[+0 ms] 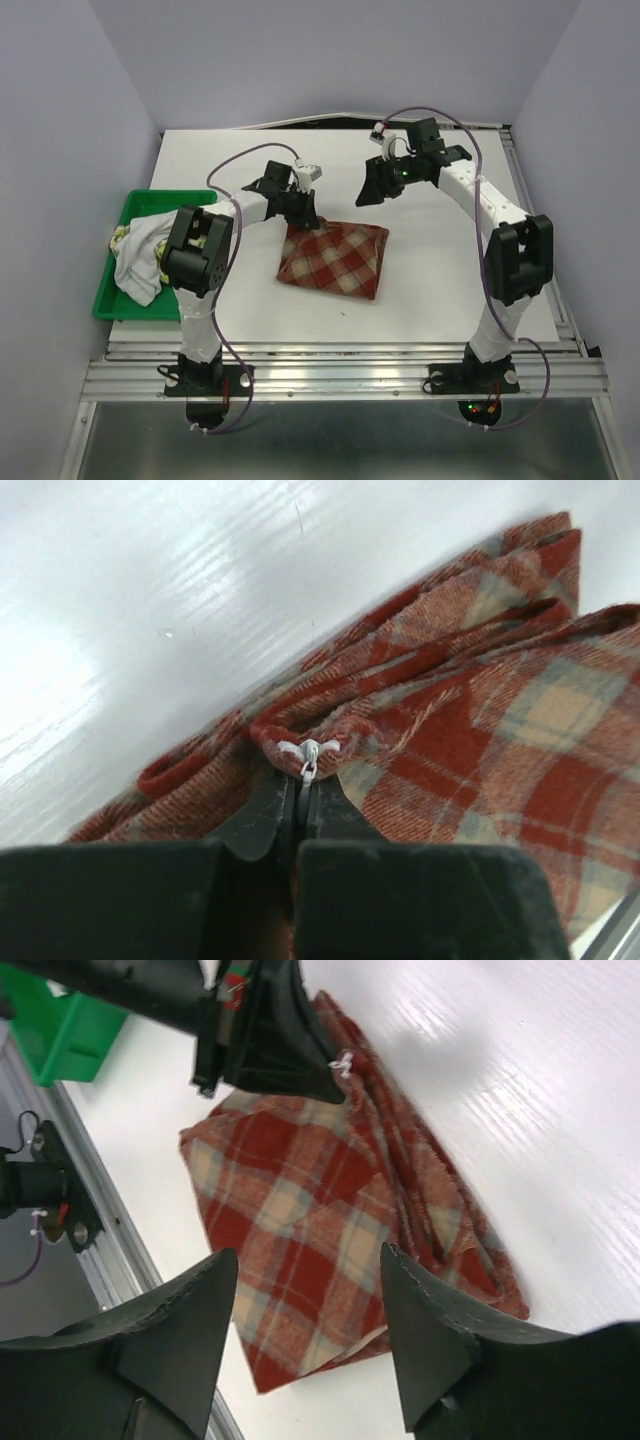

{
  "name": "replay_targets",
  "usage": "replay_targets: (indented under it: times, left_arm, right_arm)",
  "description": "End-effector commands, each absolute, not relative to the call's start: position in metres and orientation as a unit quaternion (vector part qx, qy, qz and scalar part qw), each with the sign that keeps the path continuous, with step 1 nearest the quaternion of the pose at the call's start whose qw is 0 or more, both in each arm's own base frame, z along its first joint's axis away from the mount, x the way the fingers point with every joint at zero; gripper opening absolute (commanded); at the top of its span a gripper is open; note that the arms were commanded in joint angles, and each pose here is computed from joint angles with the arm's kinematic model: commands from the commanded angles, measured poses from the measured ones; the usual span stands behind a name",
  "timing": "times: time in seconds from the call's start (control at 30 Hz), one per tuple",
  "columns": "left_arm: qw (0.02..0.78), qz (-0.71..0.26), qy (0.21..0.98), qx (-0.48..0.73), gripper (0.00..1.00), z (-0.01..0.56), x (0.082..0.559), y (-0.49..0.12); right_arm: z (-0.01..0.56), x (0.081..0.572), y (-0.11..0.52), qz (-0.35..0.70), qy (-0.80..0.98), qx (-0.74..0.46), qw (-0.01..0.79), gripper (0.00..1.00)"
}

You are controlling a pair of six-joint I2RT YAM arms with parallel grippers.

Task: Fold and stack the skirts
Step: Fold the skirt, then neatly place the folded skirt to the corner

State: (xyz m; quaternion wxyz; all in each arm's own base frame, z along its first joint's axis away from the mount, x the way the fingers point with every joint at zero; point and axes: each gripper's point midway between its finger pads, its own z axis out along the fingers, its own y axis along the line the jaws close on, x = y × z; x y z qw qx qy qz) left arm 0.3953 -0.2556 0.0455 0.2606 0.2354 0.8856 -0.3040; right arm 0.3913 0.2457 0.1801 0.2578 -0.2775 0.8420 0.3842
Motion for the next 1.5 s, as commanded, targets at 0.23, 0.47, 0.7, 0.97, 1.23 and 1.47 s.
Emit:
replay_targets:
  times: [0.23, 0.47, 0.7, 0.97, 1.23, 1.47]
  left_arm:
    - [0.274, -0.341, 0.890, 0.126, 0.00, 0.048, 0.433, -0.255]
    - [0.265, -0.327, 0.901, 0.108, 0.07, 0.035, 0.437, -0.252]
    - [0.269, -0.323, 0.899, 0.122, 0.16, 0.036, 0.446, -0.255]
    - [0.345, -0.318, 0.862, 0.190, 0.55, 0.111, 0.471, -0.262]
    - [0.487, -0.242, 0.800, 0.254, 0.98, 0.258, 0.474, -0.224]
    - [0.527, -0.181, 0.803, 0.215, 0.99, 0.301, 0.435, -0.181]
  right_arm:
    - [0.179, 0.325, 0.276, 0.538, 0.792, -0.216, 0.189, 0.50]
    - [0.099, 0.362, 0.281, 0.470, 0.848, -0.152, 0.191, 0.50]
    - [0.034, 0.430, 0.230, 0.275, 0.924, -0.089, 0.251, 0.49]
    - [0.057, 0.481, 0.158, 0.148, 0.932, -0.075, 0.322, 0.57]
    - [0.172, 0.450, 0.204, 0.205, 0.862, -0.198, 0.419, 0.81]
    - [0.133, 0.427, 0.231, 0.125, 0.892, -0.260, 0.349, 0.83]
